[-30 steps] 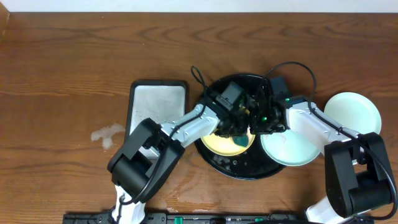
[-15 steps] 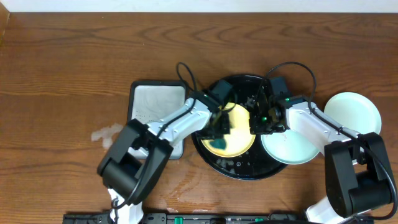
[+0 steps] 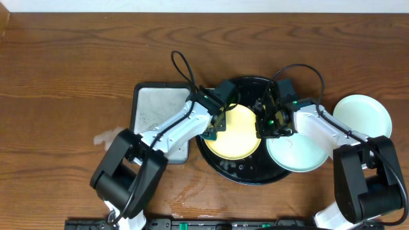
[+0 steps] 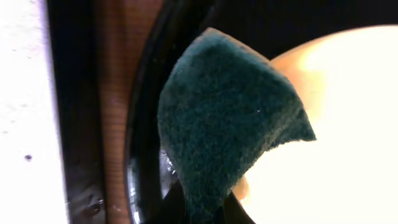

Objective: Clean dirty plates on tray and stack at the side

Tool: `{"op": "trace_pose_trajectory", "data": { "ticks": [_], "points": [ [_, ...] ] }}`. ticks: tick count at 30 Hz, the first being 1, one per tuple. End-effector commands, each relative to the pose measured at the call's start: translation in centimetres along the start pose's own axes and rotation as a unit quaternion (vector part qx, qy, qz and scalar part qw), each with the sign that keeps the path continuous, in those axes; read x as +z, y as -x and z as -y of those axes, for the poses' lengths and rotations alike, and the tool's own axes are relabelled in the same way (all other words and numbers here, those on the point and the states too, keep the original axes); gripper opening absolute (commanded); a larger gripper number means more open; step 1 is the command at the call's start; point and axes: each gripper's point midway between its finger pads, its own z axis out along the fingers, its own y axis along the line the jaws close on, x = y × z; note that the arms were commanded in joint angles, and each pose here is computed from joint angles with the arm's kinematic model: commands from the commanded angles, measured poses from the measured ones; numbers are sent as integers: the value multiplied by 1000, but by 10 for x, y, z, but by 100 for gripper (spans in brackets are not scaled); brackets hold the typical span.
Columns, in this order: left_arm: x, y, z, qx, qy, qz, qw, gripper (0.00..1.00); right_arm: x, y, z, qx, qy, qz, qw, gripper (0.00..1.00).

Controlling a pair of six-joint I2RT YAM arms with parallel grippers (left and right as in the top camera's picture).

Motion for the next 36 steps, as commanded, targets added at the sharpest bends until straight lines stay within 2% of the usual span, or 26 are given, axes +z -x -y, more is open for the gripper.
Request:
{"op": "trace_pose_trajectory", "data": {
  "ticks": [1,4,8,12,16,18,21,22,27,29,36],
  "points": [
    [-42,22,6,-8,-51,38,998,7,6,-8,12,-7,-30,-14,999,1],
    [-80,29,4,-23,-95,59,994,7,6,-8,12,-8,-30,-14,999,1],
    [-116,33,-33,-35,-89,80,992,8,6,-4,9,-21,-25,-6,999,1],
    [-118,29,-82,-50,-48,57,996,8,1,-1,-3,-43,4,-7,999,1],
    [-94,17,-118,-72,-16,18,997,8,-29,12,1,-35,-46,11,998,1],
    [-79,7,-131,-87,-4,0,996,17,-51,21,2,-47,-86,35,995,1],
    [-66,-6,-144,-101,8,-22,995,49,-91,32,-6,-88,-140,87,982,1],
    [-66,-6,-146,-104,9,-23,994,53,-101,35,-9,-106,-155,104,977,1],
    [-76,-2,-148,-113,-1,-8,994,56,-144,40,-19,-151,-209,175,950,1],
    [-85,0,-148,-113,-7,7,994,61,-160,41,-20,-156,-233,202,938,1],
    [-134,5,-149,-116,-37,87,989,76,-214,35,-27,-202,-378,280,859,1]
  ]
}}
